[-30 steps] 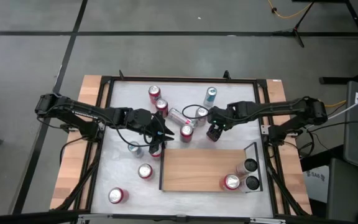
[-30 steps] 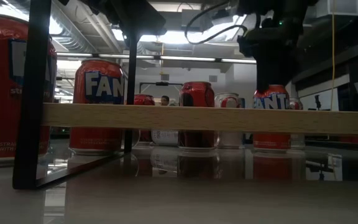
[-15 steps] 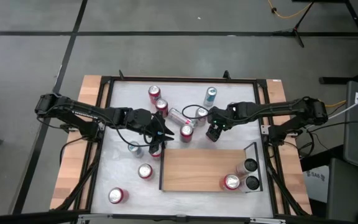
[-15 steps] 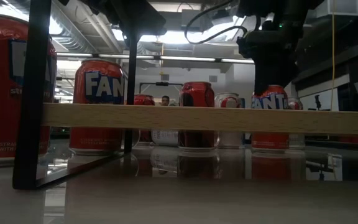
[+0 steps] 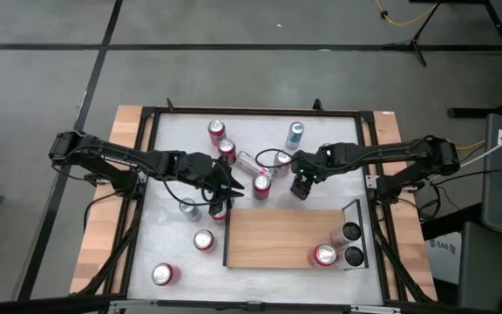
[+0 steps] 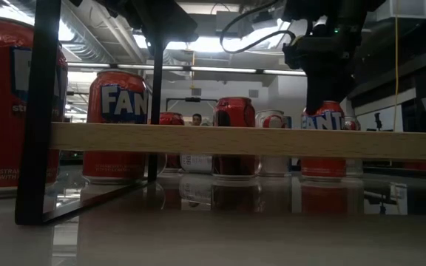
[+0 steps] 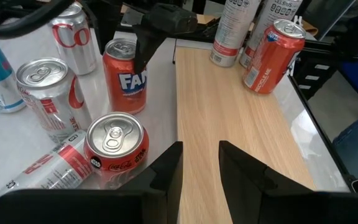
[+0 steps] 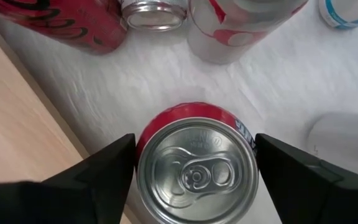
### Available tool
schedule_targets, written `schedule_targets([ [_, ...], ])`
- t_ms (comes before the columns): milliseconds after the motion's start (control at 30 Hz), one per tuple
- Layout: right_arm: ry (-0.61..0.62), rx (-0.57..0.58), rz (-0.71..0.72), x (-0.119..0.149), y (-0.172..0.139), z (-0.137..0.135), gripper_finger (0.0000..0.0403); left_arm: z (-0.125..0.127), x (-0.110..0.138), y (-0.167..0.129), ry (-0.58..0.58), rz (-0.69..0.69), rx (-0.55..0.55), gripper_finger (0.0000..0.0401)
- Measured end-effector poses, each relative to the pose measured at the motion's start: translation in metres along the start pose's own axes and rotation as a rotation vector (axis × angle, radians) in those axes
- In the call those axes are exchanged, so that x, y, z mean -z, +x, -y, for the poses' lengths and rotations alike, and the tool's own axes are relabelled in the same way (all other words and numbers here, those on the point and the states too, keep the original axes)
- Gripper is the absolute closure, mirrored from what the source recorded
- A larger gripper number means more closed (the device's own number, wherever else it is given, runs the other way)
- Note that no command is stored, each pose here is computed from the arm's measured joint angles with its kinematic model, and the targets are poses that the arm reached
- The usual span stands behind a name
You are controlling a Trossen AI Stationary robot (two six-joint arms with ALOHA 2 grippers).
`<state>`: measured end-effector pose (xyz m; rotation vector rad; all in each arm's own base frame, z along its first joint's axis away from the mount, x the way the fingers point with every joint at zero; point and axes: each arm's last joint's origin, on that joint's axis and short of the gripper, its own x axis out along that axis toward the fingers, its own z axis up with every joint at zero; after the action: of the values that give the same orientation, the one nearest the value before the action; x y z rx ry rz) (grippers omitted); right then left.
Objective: Place canned beverage on shelf
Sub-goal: Put the center right orange soda can on the shelf
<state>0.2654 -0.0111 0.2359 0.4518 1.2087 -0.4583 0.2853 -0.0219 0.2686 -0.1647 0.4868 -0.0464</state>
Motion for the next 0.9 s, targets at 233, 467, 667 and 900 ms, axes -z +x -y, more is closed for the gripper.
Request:
schedule_targets([
  [233, -0.040, -0.019, -0.018, 0.0008, 0.0002, -0.0002, 0.0126, 0.0000, 0.0000, 0.0000, 0.000, 0.000, 0.000, 0.0307],
  [467, -0.074, -0.022, -0.016, 0.0005, 0.0005, -0.0004, 0.0093, 0.0000, 0.0001, 0.0001, 0.000, 0.000, -0.001, 0.0307],
  [667, -0.078, -0.014, -0.041, 0.0030, 0.0044, 0.0004, 0.0060, 0.0000, 0.0001, 0.0001, 0.000, 0.000, -0.001, 0.0307],
  [900, -0.077, -0.016, -0.027, 0.0018, 0.0027, 0.0000, 0.0053, 0.0000, 0.0001, 0.0001, 0.000, 0.000, -0.001, 0.0307],
])
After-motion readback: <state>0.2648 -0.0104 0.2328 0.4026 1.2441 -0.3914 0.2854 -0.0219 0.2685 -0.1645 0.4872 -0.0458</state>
